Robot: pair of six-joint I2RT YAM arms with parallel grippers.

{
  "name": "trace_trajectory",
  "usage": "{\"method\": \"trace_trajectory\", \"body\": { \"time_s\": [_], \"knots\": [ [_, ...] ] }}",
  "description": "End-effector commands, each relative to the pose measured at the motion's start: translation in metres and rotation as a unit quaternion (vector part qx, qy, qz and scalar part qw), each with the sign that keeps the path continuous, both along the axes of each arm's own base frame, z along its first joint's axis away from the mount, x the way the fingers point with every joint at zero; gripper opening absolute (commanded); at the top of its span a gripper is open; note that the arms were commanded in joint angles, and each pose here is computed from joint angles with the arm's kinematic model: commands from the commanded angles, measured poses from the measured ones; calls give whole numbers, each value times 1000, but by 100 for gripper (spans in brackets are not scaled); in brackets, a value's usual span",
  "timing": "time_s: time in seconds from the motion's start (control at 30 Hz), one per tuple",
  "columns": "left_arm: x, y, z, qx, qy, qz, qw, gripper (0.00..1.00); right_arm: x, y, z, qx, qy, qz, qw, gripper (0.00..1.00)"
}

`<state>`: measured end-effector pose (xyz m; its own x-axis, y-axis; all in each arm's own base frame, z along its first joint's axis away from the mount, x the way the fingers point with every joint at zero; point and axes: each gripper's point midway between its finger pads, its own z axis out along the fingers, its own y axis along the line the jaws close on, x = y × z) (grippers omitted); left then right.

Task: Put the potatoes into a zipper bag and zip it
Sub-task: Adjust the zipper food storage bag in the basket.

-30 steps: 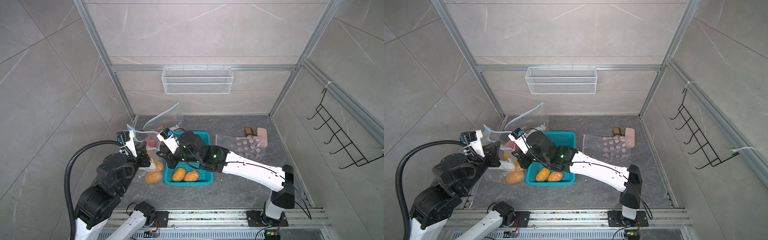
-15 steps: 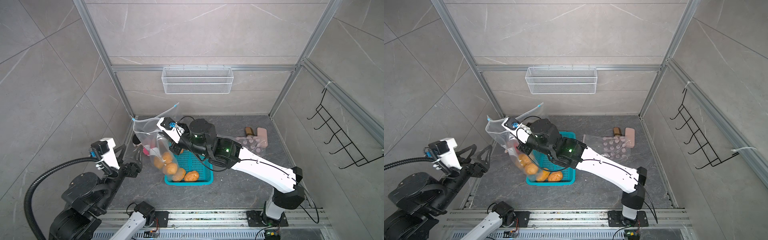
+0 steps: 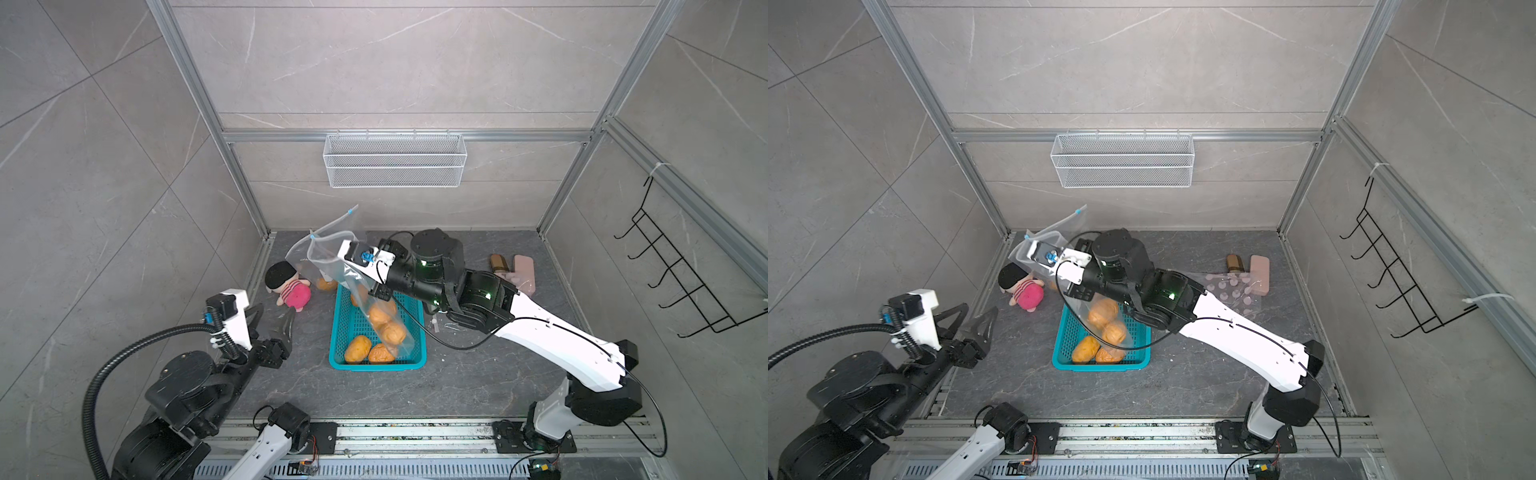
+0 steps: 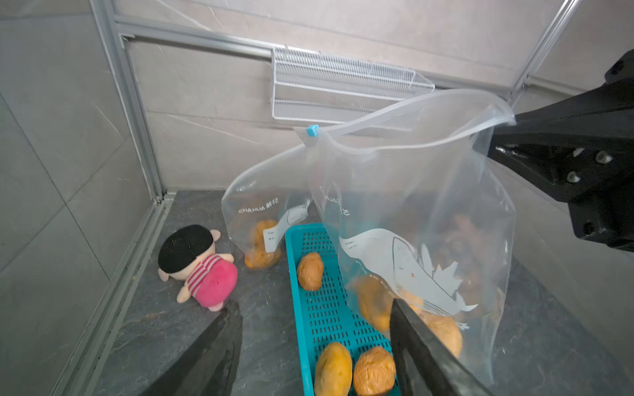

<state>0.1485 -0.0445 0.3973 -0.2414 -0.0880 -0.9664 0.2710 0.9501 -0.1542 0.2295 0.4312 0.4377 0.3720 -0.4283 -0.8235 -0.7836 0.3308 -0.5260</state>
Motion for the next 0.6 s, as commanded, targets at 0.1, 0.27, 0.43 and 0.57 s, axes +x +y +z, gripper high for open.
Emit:
{"method": "trace_trajectory", "body": {
  "time_s": [0.1, 0.27, 0.43, 0.57],
  "knots": [
    [3, -24, -49, 34, 66, -59, 995, 70, -20, -36, -61, -61, -9, 64, 996, 0],
    [1, -35, -68, 71, 61, -99, 991, 75, -37, -56, -89, -93, 12, 81, 992, 0],
    [-9, -37, -76, 161, 28, -149, 975, 78, -49, -78, -83, -80, -2, 87, 993, 0],
    [-11, -30, -75, 240, -2, -161, 957, 78, -63, -91, -79, -90, -17, 111, 990, 0]
  ]
}}
